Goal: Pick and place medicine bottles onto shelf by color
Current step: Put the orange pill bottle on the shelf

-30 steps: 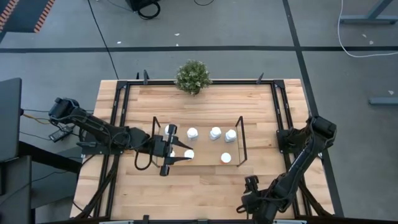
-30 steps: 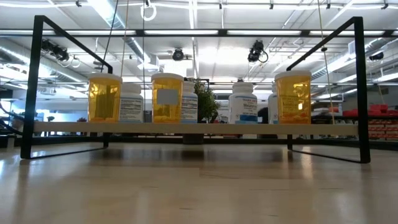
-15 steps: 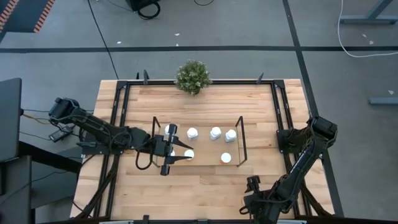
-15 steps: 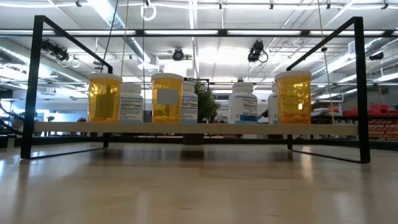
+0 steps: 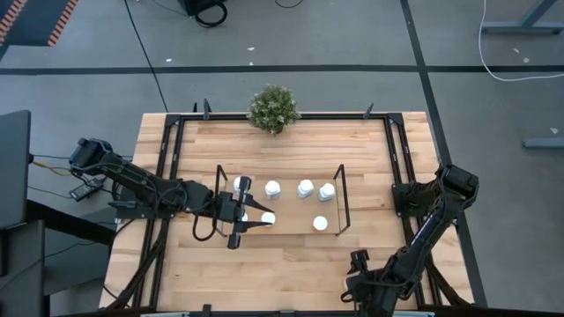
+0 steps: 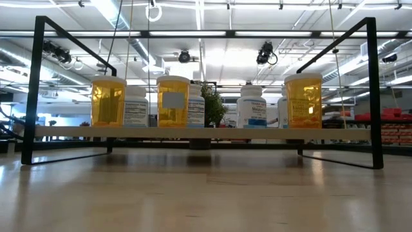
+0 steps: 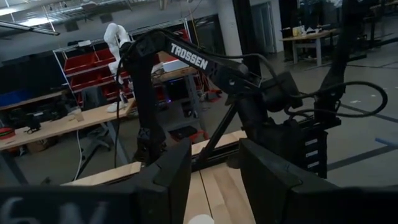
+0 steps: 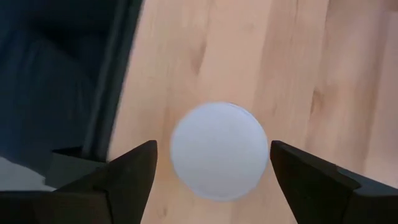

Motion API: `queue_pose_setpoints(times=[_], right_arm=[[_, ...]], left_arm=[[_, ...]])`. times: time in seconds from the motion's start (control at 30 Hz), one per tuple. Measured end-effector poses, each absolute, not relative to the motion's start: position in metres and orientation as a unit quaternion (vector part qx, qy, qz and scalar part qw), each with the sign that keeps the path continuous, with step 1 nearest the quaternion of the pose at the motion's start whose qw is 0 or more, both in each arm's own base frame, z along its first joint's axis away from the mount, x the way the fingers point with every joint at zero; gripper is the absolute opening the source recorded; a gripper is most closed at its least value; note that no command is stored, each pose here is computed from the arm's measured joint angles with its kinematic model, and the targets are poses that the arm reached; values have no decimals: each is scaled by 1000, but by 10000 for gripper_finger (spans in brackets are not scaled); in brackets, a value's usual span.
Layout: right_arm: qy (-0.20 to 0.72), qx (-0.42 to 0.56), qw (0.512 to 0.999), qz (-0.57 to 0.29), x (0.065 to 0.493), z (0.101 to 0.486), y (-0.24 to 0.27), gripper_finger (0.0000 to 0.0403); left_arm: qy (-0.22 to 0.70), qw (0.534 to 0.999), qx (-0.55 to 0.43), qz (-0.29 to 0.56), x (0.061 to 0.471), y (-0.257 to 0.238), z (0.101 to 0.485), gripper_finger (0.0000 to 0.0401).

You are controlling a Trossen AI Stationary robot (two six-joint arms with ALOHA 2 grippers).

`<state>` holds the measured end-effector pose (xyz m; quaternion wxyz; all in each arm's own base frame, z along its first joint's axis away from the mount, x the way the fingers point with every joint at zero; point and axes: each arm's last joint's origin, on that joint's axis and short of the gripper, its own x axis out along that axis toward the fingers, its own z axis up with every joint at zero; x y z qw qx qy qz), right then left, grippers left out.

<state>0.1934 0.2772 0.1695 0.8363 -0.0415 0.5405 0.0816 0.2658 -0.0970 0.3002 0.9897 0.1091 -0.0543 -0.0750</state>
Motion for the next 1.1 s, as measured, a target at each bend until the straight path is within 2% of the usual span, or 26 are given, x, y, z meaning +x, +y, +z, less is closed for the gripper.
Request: queue_pose_setpoints(times=[0.53,0.93,1.1], right_arm=[[530,-50,843,78,194,169,277,313],[530,-50,843,79,194,169,277,247],[529,-58,842,84,194,169,277,231]], left_arm=[[-53,990,109,-75,266,-97,300,138],[-51,990,110,-75,266,-97,300,131],[-51,990,110,-75,266,-97,300,134]])
